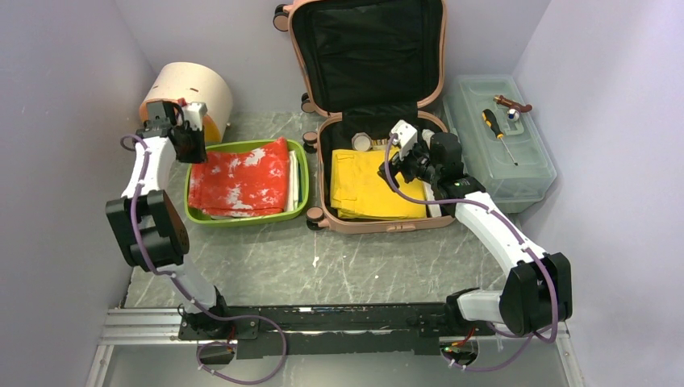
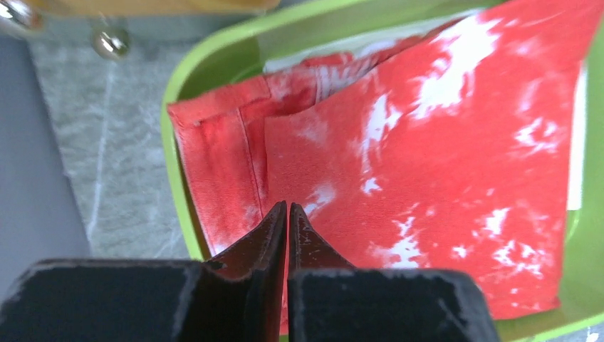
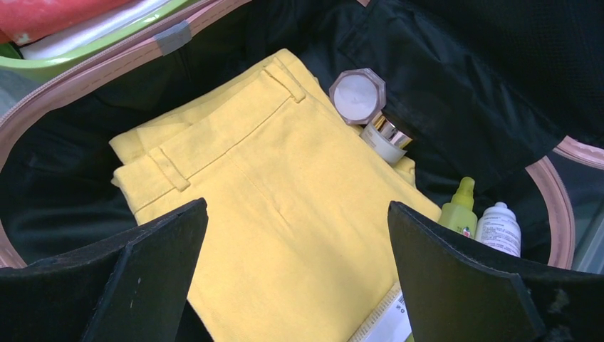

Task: Open, take out, and arrange the luggage
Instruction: Place the clothes in the bin, then pick up the clothes from the opened luggage.

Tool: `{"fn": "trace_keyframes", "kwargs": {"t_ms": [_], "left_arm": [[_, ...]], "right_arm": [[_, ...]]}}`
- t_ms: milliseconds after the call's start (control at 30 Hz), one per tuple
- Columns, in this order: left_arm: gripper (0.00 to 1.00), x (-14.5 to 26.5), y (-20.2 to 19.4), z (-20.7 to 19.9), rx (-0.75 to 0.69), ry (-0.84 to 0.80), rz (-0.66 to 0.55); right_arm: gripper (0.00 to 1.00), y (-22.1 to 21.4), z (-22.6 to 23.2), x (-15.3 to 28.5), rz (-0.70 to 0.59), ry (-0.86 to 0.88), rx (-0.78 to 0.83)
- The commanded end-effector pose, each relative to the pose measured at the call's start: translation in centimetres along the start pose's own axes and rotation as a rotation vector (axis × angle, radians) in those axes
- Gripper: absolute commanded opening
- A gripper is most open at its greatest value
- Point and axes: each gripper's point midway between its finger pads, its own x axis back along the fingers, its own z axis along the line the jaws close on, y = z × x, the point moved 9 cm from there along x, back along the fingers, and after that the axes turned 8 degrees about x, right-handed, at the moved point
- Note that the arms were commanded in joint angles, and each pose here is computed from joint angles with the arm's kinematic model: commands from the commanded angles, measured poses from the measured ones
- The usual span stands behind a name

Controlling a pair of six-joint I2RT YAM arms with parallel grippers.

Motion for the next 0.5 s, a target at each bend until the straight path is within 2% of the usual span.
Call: {"fn": "trace_keyframes", "kwargs": {"t_ms": [0, 233, 467], "left_arm": [[0.10, -2.7, -1.4, 1.3, -0.002, 0.058, 0.041], [0.00, -5.7, -3.7, 2.4, -0.008, 0.078, 0.143], [0.00, -3.4, -2.2, 1.5, -0.012, 0.055, 0.084]], "right_arm": [[1.00, 0.9, -0.3, 0.3, -0.047, -0.001, 0.009], [1.00, 0.9, -0.4, 0.5, -0.052, 0.001, 0.008], [1.00, 0.6, -0.5, 0.4, -0.047, 0.008, 0.000]]}}
